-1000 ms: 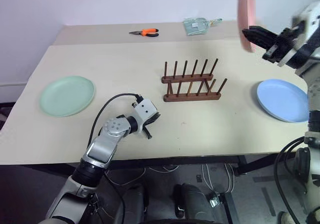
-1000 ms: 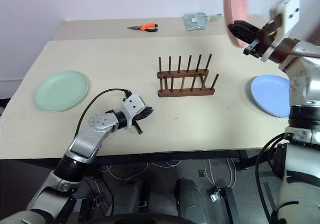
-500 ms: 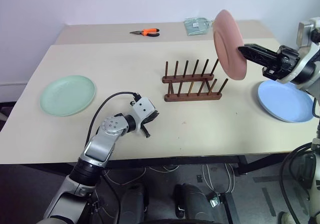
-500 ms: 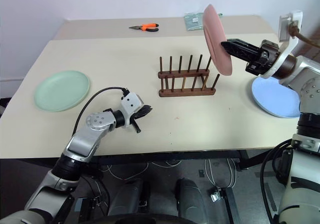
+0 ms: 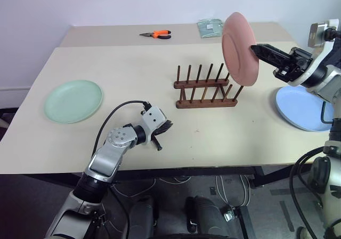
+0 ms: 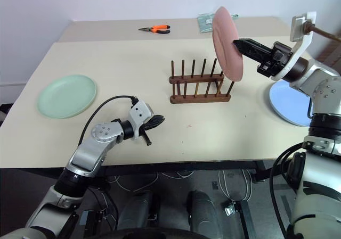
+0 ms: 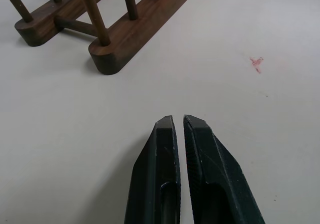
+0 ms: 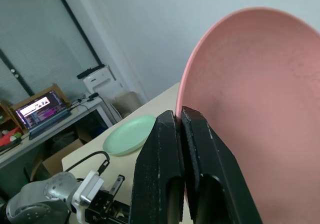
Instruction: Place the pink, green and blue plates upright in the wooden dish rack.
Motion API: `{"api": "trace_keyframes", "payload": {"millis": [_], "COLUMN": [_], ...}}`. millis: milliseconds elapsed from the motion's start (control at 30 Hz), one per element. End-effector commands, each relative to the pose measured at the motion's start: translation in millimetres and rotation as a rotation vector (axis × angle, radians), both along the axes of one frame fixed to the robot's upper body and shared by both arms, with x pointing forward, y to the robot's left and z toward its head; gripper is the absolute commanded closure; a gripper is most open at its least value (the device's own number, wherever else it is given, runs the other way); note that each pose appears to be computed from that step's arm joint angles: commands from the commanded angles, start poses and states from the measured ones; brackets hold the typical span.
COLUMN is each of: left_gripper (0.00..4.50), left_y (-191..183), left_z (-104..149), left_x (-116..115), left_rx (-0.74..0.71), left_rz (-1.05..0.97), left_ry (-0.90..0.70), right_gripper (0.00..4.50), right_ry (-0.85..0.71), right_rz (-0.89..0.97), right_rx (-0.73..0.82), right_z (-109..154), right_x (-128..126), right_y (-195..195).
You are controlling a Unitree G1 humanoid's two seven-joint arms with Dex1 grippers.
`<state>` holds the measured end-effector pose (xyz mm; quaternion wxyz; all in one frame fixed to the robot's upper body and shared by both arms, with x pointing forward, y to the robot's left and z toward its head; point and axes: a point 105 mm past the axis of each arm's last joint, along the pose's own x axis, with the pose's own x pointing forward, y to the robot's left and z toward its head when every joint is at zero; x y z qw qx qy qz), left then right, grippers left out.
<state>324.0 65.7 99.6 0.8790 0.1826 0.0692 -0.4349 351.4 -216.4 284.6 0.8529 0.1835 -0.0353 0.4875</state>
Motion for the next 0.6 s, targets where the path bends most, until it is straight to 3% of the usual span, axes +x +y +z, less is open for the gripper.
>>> {"api": "trace_keyframes", "payload": {"millis": [33, 267, 600], "left_gripper": [4.24, 4.24, 4.24], "left_y": [-5, -4, -4], "left_z": [13, 13, 13], "left_x": [-4, -2, -2], "left_rx": [-0.017, -0.011, -0.011], "left_rz": [-0.023, -0.018, -0.019], "left_ry": [-0.046, -0.051, -0.054], "right_gripper": [4.42, 4.42, 4.42], "right_ry": [-0.029, 0.045, -0.044], "right_rz": [-0.027, -0.089, 0.019], "right_rx": [0.071, 0.127, 0.059], "right_z": [17, 13, 24], "right_x": [3, 18, -3], "right_y": [-6, -12, 5]}}
